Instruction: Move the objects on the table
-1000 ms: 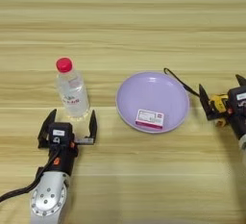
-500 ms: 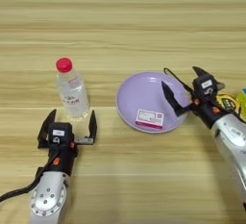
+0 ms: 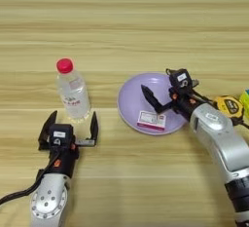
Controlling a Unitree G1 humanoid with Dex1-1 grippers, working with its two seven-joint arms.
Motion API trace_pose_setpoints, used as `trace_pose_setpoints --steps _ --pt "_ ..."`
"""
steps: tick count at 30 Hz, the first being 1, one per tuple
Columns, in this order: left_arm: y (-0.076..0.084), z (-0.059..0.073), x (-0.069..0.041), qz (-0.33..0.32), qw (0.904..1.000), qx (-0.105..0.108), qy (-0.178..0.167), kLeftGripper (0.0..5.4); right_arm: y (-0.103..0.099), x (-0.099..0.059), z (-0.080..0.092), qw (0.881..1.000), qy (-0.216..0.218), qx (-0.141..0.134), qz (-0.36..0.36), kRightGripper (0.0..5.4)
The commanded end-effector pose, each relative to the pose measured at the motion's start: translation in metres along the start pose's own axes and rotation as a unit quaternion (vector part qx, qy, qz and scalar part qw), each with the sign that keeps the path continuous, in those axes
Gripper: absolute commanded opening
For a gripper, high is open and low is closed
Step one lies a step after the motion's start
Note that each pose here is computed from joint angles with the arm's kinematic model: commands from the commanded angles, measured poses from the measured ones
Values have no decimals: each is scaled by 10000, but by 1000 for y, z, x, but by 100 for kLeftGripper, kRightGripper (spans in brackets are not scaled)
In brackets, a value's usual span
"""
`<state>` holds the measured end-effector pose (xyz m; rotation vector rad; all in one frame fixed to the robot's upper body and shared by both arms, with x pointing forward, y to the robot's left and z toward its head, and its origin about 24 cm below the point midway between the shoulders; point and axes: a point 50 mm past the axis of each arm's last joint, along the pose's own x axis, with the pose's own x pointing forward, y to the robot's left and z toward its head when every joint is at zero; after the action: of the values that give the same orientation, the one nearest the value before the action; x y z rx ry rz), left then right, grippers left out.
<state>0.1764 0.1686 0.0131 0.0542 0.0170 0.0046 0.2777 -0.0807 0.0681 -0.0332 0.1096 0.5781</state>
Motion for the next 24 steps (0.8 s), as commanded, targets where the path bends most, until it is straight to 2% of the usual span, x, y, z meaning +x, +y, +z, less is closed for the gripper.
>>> trace_pose_setpoints --steps 1,5,14,17,24 --pt "-2 1 2 -40 10000 47 27 540 6 12 -6 9992 305 141 196 538" --pt "-2 2 2 -45 10000 53 14 540 6 20 -14 9970 588 427 263 538" --pt "-2 2 0 -29 10000 58 24 540 13 19 -35 9938 979 412 344 538" --pt "-2 3 -1 -19 10000 63 22 540 12 17 -42 9907 1212 546 299 538" --pt "-2 3 -2 1 10000 62 31 540 9 7 -62 9848 1690 380 154 538"
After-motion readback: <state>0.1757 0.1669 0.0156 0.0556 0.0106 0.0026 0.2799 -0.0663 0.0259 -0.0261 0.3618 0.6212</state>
